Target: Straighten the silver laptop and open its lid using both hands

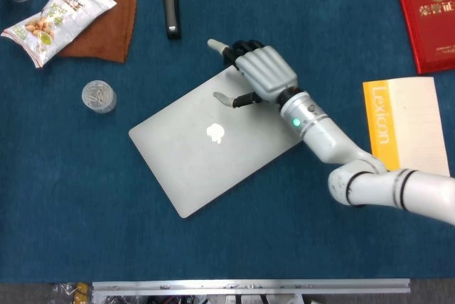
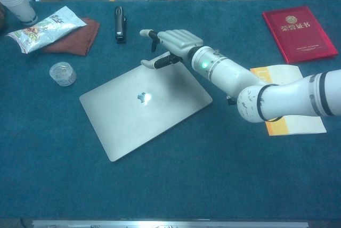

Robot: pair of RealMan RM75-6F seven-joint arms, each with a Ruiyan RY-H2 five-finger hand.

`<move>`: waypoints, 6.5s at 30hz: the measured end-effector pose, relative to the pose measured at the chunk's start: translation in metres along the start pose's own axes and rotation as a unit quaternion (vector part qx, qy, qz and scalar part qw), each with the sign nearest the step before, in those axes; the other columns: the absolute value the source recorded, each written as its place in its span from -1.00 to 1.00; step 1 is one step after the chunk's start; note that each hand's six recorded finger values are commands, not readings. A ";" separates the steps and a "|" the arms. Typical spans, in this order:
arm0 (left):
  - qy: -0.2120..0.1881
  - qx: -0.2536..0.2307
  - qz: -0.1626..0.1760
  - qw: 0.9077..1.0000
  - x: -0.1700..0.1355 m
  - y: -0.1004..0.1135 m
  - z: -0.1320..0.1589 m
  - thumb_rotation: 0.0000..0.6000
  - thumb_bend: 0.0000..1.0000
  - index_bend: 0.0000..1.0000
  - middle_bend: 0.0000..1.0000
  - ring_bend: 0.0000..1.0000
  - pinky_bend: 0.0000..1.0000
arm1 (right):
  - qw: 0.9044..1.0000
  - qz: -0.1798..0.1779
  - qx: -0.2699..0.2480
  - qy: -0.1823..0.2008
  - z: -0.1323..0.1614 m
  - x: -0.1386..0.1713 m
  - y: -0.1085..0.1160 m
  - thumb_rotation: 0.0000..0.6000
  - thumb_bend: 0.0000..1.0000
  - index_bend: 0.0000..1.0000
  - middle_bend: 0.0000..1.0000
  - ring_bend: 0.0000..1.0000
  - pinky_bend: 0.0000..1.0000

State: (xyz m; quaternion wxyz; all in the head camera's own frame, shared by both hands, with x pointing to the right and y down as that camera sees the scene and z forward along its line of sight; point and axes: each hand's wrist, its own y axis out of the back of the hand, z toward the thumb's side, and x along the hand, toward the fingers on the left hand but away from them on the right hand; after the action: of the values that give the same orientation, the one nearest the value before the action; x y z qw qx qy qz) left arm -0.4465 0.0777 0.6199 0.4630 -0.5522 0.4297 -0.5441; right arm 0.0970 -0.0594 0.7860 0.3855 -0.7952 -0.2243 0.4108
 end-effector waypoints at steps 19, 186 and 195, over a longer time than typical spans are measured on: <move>0.005 -0.003 -0.001 1.000 -0.002 -0.002 -0.006 1.00 -0.51 -1.00 -1.00 -1.00 -1.00 | 0.999 0.017 0.036 -0.001 0.013 -0.025 -0.021 -0.28 -0.42 -0.97 -0.35 -0.71 -0.69; -0.350 -0.008 -0.237 0.906 -0.023 -0.143 0.317 1.00 -0.55 -1.00 -1.00 -1.00 -1.00 | 0.968 -0.152 0.069 -0.186 -0.189 0.095 0.143 0.39 -0.83 -0.97 -0.60 -0.88 -0.69; -0.348 -0.007 -0.239 0.907 -0.021 -0.144 0.313 1.00 -0.55 -1.00 -1.00 -1.00 -1.00 | 0.968 -0.149 0.070 -0.190 -0.190 0.096 0.142 0.39 -0.84 -0.97 -0.60 -0.88 -0.69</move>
State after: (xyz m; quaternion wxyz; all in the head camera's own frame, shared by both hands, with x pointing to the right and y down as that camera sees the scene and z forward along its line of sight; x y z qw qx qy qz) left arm -0.1385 0.1412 0.7631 0.4354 -0.7958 0.1006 -0.4087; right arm 0.3137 -0.1616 0.6960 0.4476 -0.6313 -0.3795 0.5070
